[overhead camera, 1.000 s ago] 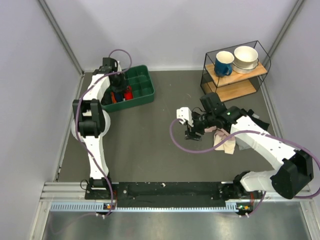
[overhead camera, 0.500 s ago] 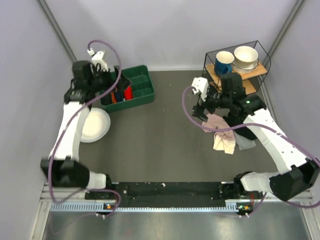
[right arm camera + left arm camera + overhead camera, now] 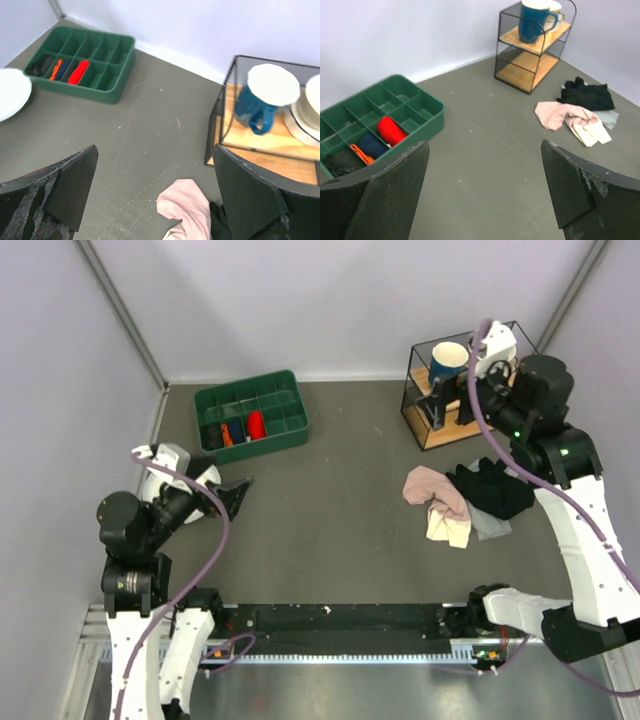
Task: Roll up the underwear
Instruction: Reset both arms
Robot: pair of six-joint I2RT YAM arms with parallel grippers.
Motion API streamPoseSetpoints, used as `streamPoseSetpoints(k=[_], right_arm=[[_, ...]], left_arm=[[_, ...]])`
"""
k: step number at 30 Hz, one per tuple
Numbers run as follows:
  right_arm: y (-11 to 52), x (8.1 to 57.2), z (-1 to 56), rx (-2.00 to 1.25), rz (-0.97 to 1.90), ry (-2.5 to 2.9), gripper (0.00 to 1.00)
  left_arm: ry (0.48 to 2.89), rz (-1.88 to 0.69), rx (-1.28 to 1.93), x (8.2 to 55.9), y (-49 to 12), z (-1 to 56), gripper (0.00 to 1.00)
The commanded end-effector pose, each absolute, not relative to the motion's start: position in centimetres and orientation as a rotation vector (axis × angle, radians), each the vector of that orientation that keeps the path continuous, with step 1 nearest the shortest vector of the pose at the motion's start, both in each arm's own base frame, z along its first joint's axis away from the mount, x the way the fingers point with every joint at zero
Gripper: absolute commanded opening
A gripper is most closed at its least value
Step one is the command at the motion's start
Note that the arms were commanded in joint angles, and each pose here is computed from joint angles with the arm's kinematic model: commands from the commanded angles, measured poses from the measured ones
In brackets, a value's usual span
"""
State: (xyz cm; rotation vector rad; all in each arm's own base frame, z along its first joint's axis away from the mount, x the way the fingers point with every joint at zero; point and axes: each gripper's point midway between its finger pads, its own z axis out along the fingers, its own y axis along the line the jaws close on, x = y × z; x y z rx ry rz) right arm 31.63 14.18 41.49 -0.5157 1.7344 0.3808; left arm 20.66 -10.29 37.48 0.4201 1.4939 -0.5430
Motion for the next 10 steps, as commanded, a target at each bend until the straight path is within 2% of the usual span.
streamPoseSetpoints(k=[1, 10], right_arm=[[11.4, 30.4, 44.7, -0.329, 0.389, 1.678, 0.99], [8.6, 29.3, 44.0, -0.261, 0.341, 1.669, 0.99]], left_arm=[[1.471, -0.593, 0.491, 19.6, -11.4, 36.2, 0.99], [1.487, -0.655, 0.518, 19.1, -12.3, 34.0, 0.99]])
